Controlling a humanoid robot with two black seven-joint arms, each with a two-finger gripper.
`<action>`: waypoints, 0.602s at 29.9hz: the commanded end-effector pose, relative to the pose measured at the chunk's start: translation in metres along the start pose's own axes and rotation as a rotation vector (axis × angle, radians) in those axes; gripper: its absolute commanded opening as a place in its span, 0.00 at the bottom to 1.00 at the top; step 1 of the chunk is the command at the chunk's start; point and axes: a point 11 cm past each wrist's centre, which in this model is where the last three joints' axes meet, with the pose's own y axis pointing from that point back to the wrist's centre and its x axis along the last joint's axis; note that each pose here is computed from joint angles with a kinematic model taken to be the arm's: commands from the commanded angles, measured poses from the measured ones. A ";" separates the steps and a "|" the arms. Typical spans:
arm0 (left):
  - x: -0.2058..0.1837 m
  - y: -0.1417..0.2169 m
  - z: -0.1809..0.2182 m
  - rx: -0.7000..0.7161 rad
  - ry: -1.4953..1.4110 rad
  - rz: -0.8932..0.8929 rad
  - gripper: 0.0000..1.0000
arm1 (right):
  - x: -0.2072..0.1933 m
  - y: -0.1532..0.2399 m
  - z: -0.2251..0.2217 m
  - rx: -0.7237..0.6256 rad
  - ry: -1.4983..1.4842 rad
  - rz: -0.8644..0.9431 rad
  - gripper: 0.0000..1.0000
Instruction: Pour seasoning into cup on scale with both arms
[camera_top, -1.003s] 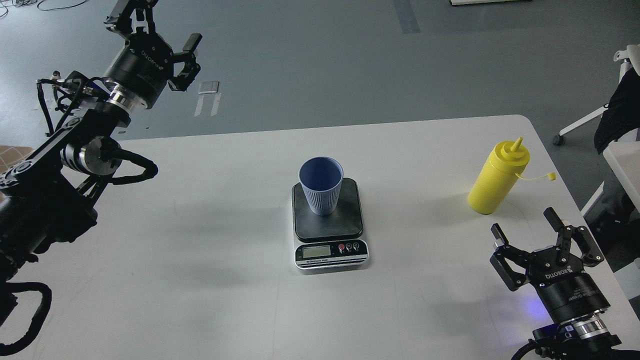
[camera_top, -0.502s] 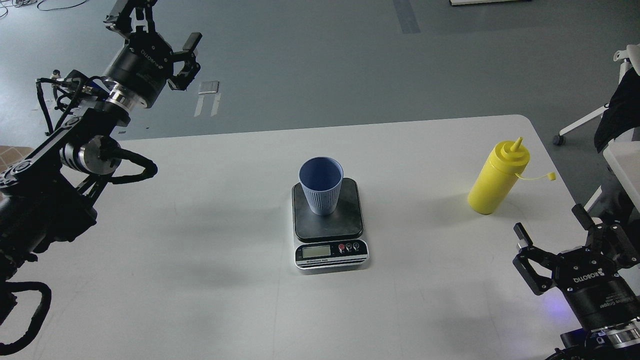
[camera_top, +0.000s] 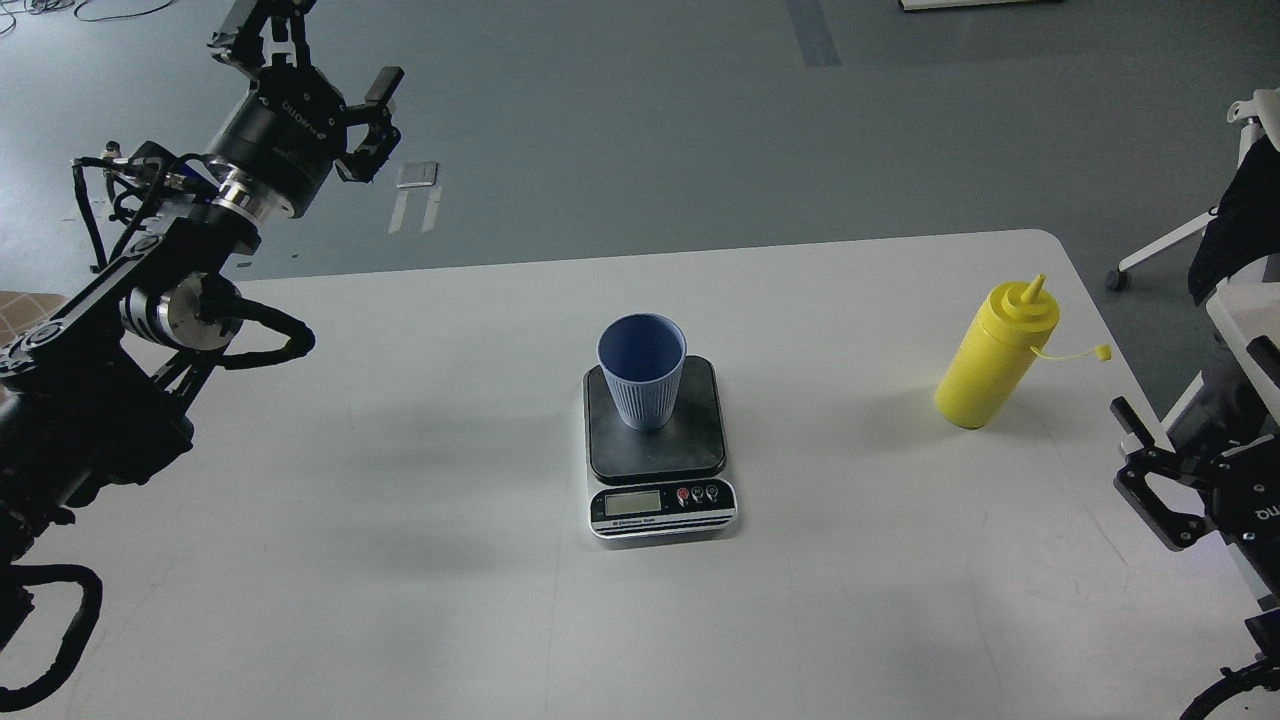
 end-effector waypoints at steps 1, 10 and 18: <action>0.000 0.000 0.001 -0.001 -0.001 -0.002 0.97 | -0.021 -0.026 -0.031 -0.059 0.132 -0.059 1.00; -0.004 -0.001 0.007 -0.009 0.010 -0.049 0.98 | -0.082 -0.114 -0.098 -0.071 0.350 -0.245 1.00; -0.008 -0.008 0.016 -0.015 -0.010 -0.101 0.98 | -0.102 -0.215 -0.076 -0.155 0.304 -0.343 1.00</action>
